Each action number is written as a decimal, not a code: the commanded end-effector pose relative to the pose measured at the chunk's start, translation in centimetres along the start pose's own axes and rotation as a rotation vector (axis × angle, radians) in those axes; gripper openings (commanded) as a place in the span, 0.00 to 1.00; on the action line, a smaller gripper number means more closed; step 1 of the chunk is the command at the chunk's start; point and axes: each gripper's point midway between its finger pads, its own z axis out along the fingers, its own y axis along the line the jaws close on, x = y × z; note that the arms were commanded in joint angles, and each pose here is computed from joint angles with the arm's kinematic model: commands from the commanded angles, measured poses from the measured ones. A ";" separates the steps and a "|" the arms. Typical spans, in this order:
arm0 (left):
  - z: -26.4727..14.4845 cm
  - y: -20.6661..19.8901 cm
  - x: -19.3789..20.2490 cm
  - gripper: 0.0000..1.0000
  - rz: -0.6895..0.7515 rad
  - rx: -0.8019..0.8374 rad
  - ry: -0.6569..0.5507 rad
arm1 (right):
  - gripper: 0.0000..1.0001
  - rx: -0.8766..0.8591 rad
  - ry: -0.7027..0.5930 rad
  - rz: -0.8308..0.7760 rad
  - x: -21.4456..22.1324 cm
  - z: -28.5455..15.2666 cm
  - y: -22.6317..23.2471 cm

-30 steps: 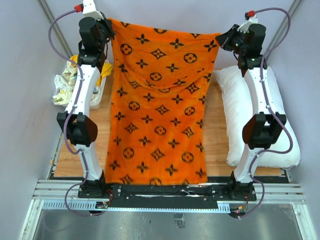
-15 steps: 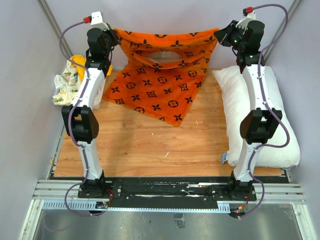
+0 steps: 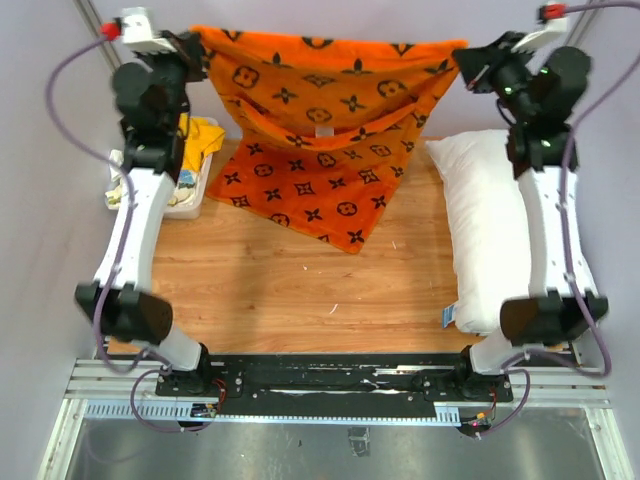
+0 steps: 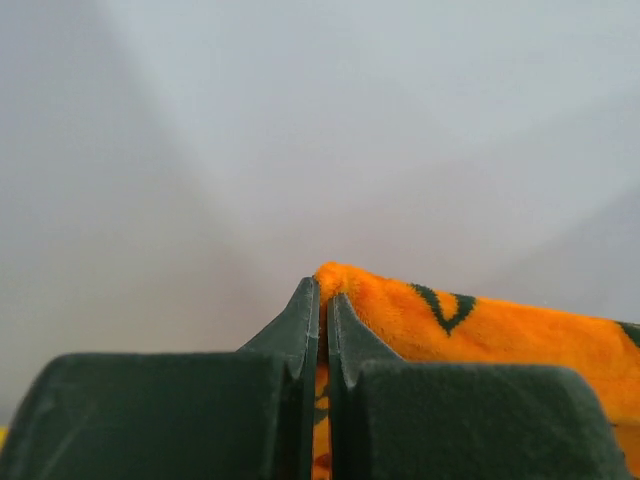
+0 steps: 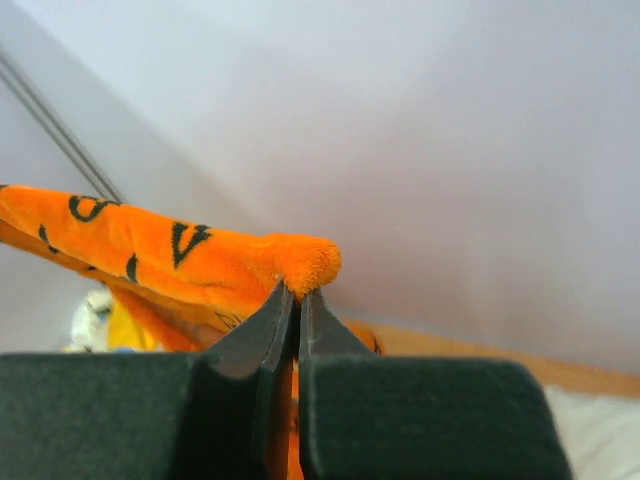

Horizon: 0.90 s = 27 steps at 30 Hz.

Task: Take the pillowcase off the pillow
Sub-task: Fold the pillowcase at the center of the board.

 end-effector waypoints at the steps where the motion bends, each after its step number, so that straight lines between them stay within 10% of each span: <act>1: -11.9 -5.4 -22.3 0.00 0.033 0.148 -0.491 | 0.01 -0.057 -0.425 -0.174 -15.1 -11.7 9.6; 13: -27.4 -7.7 -38.4 0.00 0.116 0.114 -0.758 | 0.01 -0.097 -0.759 -0.272 -25.0 -28.7 21.2; 27: -21.4 -6.2 -34.6 0.00 0.163 0.050 -0.617 | 0.01 -0.027 -0.639 -0.308 -23.5 -25.0 18.3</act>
